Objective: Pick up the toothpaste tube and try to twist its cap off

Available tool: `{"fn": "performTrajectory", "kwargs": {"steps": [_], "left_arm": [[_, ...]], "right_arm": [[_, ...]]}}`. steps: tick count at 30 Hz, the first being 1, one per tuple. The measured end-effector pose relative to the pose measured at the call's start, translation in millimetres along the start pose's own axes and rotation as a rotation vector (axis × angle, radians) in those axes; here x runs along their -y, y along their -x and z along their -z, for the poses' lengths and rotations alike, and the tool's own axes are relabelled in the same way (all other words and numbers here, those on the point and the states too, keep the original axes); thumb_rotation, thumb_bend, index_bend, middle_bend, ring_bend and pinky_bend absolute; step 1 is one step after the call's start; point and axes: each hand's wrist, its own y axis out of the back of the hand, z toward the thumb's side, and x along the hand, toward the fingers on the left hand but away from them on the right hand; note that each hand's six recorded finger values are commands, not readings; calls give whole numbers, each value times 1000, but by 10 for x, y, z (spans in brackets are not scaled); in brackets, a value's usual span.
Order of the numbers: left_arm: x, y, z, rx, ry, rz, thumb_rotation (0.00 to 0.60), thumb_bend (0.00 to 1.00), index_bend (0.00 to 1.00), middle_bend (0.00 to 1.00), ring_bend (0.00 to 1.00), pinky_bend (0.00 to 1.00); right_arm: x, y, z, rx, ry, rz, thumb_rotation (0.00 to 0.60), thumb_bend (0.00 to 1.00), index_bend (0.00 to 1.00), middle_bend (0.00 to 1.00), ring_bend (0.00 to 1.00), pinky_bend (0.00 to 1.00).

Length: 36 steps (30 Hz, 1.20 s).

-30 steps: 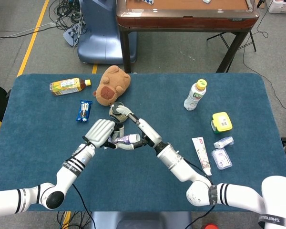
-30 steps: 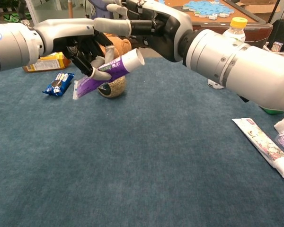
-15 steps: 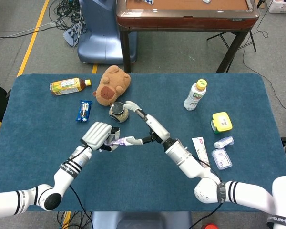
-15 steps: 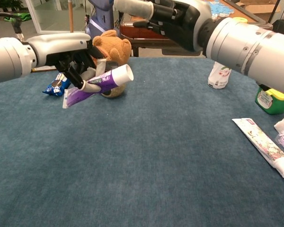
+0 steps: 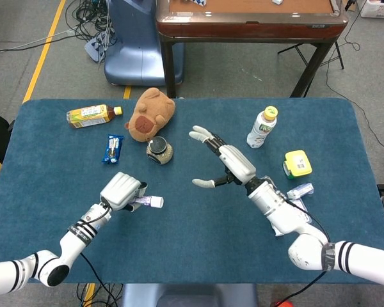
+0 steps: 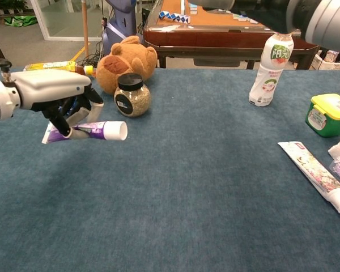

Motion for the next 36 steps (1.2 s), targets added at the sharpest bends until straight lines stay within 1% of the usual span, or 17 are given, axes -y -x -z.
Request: {"fn": "performTrajectory", "kwargs": {"steps": [3,6,7,11,13,17,20,23,25,26,28,29,30,32,36], "left_arm": [[84,7,51,-6,-63,11,600,427,568,723,572,568],[158,11,62,-10,-109,20,600,422,520,675,563,567],[188,12,68,-15,-123,24,600,421,490,645,552,567],[281,21,109,-42,-138,51,600,420,384,537,491,567],[317,30,129,-51,-146,62,600,420,348,502,474,567],[308,63,165,-67,-156,62,600,420,283,454,448,550],[231,98,226,-91,-146,36,600,420,275,449,442,538],[153,148,313,-123,-109,4,600,420,271,449,432,525],[106,194,387,-149,-64,-21,600,420,271,449,424,511],[88,219,424,-161,-40,-32,600,420,271,448,417,497],[50,291,524,-191,22,-58,600,420,271,448,406,479],[35,330,572,-205,51,-69,600,420,271,448,404,476],[20,375,624,-220,79,-83,600,419,271,448,403,476],[-12,507,755,-258,137,-119,600,412,274,448,402,473],[-55,803,964,-317,192,-195,600,408,287,448,398,467]], "right_arm": [[-86,-82,28,13,-63,6,388,0,0,0,0,0],[-169,-182,73,30,-128,12,388,0,0,0,0,0],[-190,-212,90,36,-143,13,387,0,0,0,0,0],[-279,-334,172,64,-180,24,387,0,0,0,0,0],[-309,-384,205,73,-193,25,387,0,0,0,0,0],[-373,-463,241,81,-240,23,387,0,0,0,0,0],[-448,-528,252,87,-286,25,388,0,0,0,0,0],[-535,-610,265,99,-343,24,390,0,0,0,0,0],[-585,-679,283,113,-390,22,393,0,0,0,0,0],[-605,-715,294,120,-412,21,408,0,0,0,0,0],[-656,-819,335,145,-463,22,476,0,0,0,0,0],[-678,-872,359,157,-484,24,533,0,0,0,0,0],[-706,-950,395,175,-511,28,569,0,0,0,0,0],[-748,-1075,450,204,-548,39,599,0,0,0,0,0],[-842,-1395,586,276,-632,85,600,6,0,0,0,0]]}}
